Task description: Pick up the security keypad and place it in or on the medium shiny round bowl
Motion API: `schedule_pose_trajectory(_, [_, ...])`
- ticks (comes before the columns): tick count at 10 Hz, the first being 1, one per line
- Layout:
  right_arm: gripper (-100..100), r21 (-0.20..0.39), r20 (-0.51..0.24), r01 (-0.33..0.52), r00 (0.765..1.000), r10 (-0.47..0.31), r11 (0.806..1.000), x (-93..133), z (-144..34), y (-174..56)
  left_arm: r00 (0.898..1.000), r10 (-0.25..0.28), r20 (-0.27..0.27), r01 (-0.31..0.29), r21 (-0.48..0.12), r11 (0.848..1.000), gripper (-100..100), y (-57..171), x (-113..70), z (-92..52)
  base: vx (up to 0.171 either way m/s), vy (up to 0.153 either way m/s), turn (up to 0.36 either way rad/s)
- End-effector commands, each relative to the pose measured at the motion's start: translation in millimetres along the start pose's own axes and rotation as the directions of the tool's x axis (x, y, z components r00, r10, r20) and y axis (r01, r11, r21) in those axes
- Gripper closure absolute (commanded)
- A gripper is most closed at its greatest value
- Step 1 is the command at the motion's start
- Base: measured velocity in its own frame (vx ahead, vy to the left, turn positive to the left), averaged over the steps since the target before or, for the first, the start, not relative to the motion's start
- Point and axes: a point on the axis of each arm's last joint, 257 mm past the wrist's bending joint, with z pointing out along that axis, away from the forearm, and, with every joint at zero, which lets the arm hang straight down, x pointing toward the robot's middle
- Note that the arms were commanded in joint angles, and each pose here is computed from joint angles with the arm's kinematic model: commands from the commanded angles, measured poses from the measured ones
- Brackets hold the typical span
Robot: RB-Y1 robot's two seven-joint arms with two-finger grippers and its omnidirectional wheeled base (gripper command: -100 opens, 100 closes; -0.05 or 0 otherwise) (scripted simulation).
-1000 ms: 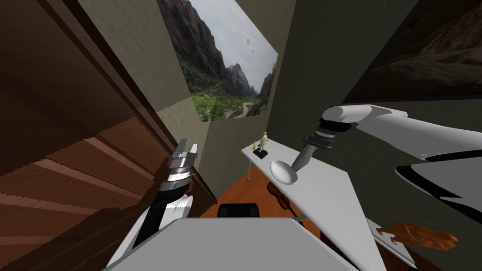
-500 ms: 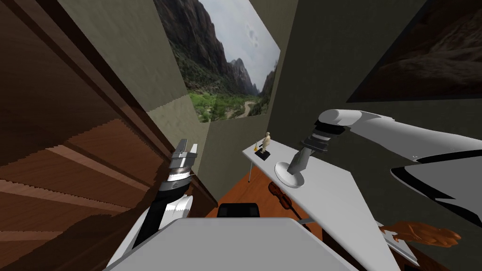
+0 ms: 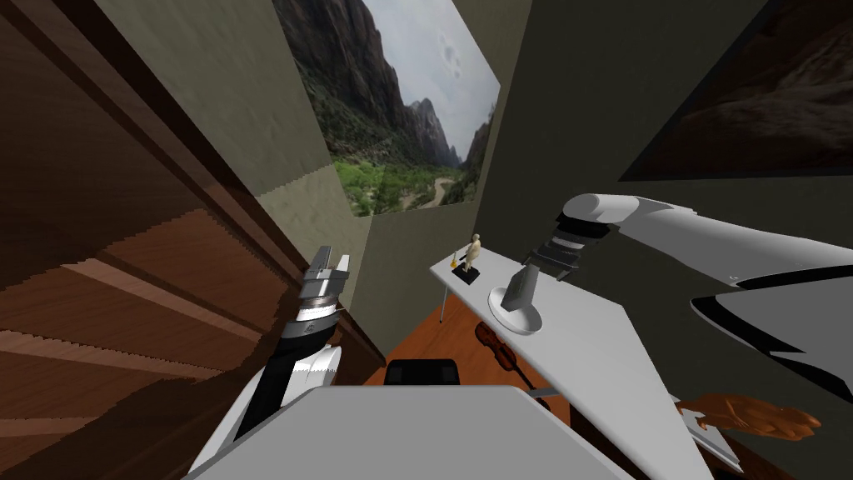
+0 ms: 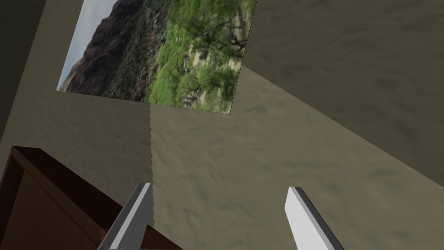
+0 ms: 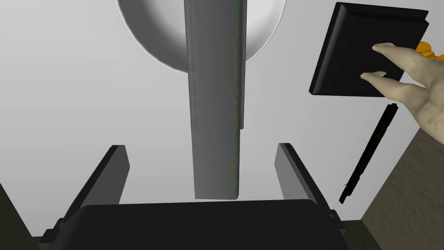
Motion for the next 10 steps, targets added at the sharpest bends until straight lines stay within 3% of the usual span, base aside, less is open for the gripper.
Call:
schedule_pose_trajectory(1, [-100, 0.0, 0.0, 0.0, 1.0, 0.0, 1.0, 0, 0.0, 0, 1.0, 0.0, 0.0, 0.0, 0.0, 1.0, 0, 0, 0.0, 0.0, 0.0, 0.0, 0.0])
schedule_pose_trajectory(2, [0, 0.0, 0.0, 0.0, 1.0, 0.0, 1.0, 0, 0.0, 0, 1.0, 0.0, 0.0, 0.0, 0.0, 1.0, 0, 0, 0.0, 0.0, 0.0, 0.0, 0.0])
schedule_pose_trajectory(3, [-100, 0.002, -0.023, 0.013, 1.0, -0.013, 1.0, 10, -8.1, -2, 1.0, 0.0, 0.0, 0.0, 0.0, 1.0, 0, 0, 0.0, 0.0, 0.081, -0.028, -0.111])
schedule_pose_trajectory(7, [-100, 0.002, -0.044, 0.026, 0.999, -0.026, 1.0, 19, -15.4, -2, 1.0, 0.0, 0.0, 0.0, 0.0, 1.0, 0, 0, -0.1, -0.1, 0.124, -0.053, -0.059])
schedule_pose_trajectory(8, [0, 0.004, -0.047, 0.027, 0.999, -0.026, 1.0, 20, -15.9, -3, 1.0, 0.0, 0.0, 0.0, 0.0, 1.0, 0, 0, 0.0, 0.0, 0.01, -0.005, 0.005])
schedule_pose_trajectory(10, [0, 0.004, -0.046, 0.027, 0.999, -0.026, 1.0, 20, -15.7, -3, 1.0, 0.0, 0.0, 0.0, 0.0, 1.0, 0, 0, 0.0, 0.0, 0.003, -0.001, 0.0])
